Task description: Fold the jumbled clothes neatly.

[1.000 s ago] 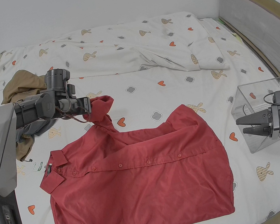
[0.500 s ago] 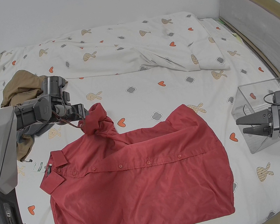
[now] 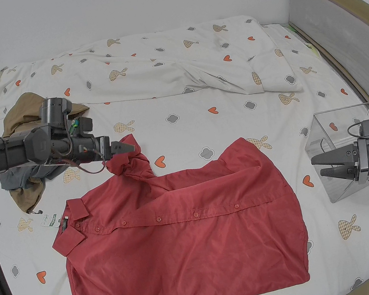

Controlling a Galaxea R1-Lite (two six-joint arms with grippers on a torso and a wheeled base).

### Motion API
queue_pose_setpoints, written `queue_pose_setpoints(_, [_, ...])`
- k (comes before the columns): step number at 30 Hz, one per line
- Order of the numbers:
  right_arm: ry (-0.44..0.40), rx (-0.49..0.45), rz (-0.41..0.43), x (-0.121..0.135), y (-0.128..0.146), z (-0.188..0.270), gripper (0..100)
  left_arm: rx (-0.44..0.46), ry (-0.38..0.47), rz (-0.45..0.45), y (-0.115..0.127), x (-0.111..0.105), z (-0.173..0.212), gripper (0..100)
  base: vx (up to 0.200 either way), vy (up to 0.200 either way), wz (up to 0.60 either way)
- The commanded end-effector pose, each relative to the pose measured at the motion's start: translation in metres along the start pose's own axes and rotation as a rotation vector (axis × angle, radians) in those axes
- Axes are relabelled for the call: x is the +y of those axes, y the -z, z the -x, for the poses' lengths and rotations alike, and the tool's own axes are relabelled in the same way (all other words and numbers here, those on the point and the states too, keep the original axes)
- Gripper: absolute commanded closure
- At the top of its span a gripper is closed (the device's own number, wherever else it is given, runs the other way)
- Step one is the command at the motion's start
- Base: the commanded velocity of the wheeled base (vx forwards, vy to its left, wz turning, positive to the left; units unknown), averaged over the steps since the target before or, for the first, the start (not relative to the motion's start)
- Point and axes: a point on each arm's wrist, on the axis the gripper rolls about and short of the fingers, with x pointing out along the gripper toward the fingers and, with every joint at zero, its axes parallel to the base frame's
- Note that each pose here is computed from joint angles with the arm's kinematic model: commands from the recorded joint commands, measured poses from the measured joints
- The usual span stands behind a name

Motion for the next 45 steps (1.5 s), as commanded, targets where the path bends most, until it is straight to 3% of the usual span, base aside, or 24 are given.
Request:
queue_pose_setpoints(1, [0.008, 0.011, -0.014, -0.004, 0.005, 0.0, 0, 0.042, 0.248, -0.106, 0.073, 0.048, 0.035, 0, 0.0, 0.0, 0.0])
queue_pose_setpoints(3, [0.008, 0.01, -0.013, -0.003, 0.005, 0.0, 0, 0.067, 0.249, -0.07, 0.082, 0.053, 0.03, 0, 0.0, 0.0, 0.0])
queue_pose_setpoints(4, [0.007, 0.014, -0.014, -0.004, 0.005, 0.0, 0, 0.104, 0.232, -0.007, 0.101, 0.071, 0.024, 0, 0.0, 0.0, 0.0])
queue_pose_setpoints(6, [-0.005, 0.006, -0.003, -0.003, 0.004, -0.001, 0, 0.127, 0.217, 0.034, 0.114, 0.086, 0.018, 0, 0.0, 0.0, 0.0])
queue_pose_setpoints(14, [-0.02, 0.001, 0.003, -0.003, 0.003, -0.001, 0, 0.089, 0.154, 0.042, 0.112, 0.119, 0.02, 0, 0.0, 0.0, 0.0])
queue_pose_setpoints(26, [-0.02, 0.004, 0.001, -0.003, 0.003, -0.002, 0, 0.048, 0.17, -0.02, 0.093, 0.124, -0.008, 0, 0.0, 0.0, 0.0])
queue_pose_setpoints(45, [-0.027, 0.009, 0.005, -0.001, 0.004, -0.003, 0, 0.074, 0.202, -0.027, 0.104, 0.125, -0.041, 0, 0.0, 0.0, 0.0])
